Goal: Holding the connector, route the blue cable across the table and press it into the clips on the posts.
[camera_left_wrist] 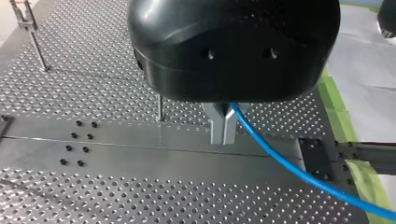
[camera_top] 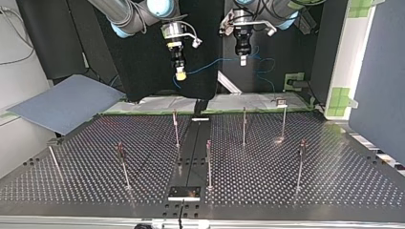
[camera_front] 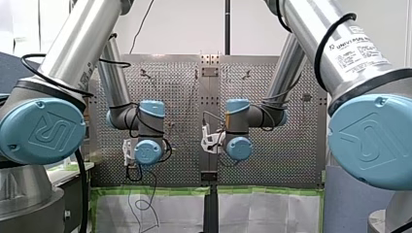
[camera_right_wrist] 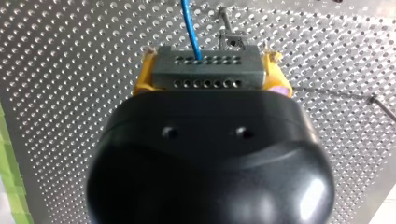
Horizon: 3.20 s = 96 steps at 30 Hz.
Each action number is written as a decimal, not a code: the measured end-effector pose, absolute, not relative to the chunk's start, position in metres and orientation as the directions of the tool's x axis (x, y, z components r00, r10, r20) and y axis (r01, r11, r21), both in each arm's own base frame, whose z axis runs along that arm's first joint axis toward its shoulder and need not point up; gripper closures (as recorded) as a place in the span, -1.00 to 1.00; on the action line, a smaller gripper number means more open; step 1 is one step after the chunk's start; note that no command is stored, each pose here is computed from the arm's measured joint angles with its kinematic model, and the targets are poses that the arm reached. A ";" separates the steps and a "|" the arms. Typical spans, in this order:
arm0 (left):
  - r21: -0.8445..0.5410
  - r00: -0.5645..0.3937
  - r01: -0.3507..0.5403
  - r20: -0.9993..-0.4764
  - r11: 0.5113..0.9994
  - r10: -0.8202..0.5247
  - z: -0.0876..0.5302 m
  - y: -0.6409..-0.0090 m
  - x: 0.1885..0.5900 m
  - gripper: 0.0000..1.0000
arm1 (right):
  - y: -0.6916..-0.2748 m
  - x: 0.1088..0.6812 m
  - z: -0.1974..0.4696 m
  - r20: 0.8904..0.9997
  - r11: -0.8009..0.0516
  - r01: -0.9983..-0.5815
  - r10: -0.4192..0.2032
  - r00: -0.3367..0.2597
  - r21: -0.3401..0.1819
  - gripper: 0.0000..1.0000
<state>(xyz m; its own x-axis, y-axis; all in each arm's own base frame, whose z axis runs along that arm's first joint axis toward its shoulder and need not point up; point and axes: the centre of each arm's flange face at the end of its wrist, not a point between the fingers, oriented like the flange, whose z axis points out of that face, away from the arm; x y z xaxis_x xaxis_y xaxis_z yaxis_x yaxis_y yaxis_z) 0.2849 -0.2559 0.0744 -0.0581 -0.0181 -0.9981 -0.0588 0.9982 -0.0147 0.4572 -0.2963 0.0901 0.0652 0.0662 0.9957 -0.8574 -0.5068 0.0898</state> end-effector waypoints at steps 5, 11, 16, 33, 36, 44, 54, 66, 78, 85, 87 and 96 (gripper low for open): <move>-0.012 -0.062 -0.059 -0.998 0.998 -0.016 0.074 -0.256 0.285 1.00 | -0.296 0.457 0.090 0.996 -0.507 -0.857 0.066 0.065 0.090 1.00; -0.012 -0.062 -0.059 -0.998 0.998 -0.016 0.074 -0.256 0.285 1.00 | -0.296 0.457 0.090 0.996 -0.507 -0.857 0.066 0.065 0.090 1.00; -0.012 -0.062 -0.059 -0.998 0.998 -0.016 0.074 -0.256 0.285 1.00 | -0.296 0.457 0.090 0.996 -0.507 -0.857 0.066 0.065 0.090 1.00; -0.012 -0.062 -0.059 -0.998 0.998 -0.016 0.074 -0.256 0.284 1.00 | -0.296 0.457 0.090 0.996 -0.507 -0.857 0.066 0.065 0.090 1.00; -0.012 -0.062 -0.059 -0.998 0.998 -0.016 0.074 -0.256 0.285 1.00 | -0.296 0.457 0.090 0.996 -0.507 -0.857 0.066 0.065 0.090 1.00; -0.019 -0.037 -0.058 -0.999 0.998 -0.021 0.076 -0.261 0.289 1.00 | -0.296 0.459 0.089 0.996 -0.512 -0.854 0.064 0.068 0.091 1.00; -0.081 -0.023 -0.055 -0.996 0.995 -0.082 0.100 -0.254 0.301 1.00 | -0.299 0.474 0.101 0.999 -0.535 -0.844 0.019 0.029 0.034 1.00; -0.056 0.003 -0.054 -0.998 0.997 -0.056 0.142 -0.243 0.324 1.00 | -0.308 0.501 0.182 0.997 -0.624 -0.782 0.065 -0.048 0.003 1.00; -0.087 0.073 -0.153 -0.994 0.984 -0.077 0.198 -0.239 0.342 1.00 | -0.315 0.519 0.266 0.985 -0.674 -0.739 0.130 -0.111 0.006 1.00; -0.097 0.093 -0.227 -0.993 0.969 -0.077 0.225 -0.228 0.342 1.00 | -0.311 0.522 0.274 0.990 -0.682 -0.731 0.111 -0.091 0.009 1.00; -0.119 0.108 -0.248 -0.990 0.961 -0.094 0.236 -0.225 0.343 1.00 | -0.310 0.522 0.272 0.992 -0.684 -0.730 0.098 -0.077 0.011 1.00; -0.182 0.156 -0.334 -0.978 0.925 -0.136 0.275 -0.210 0.339 1.00 | -0.306 0.536 0.258 0.998 -0.695 -0.718 0.070 -0.002 0.048 1.00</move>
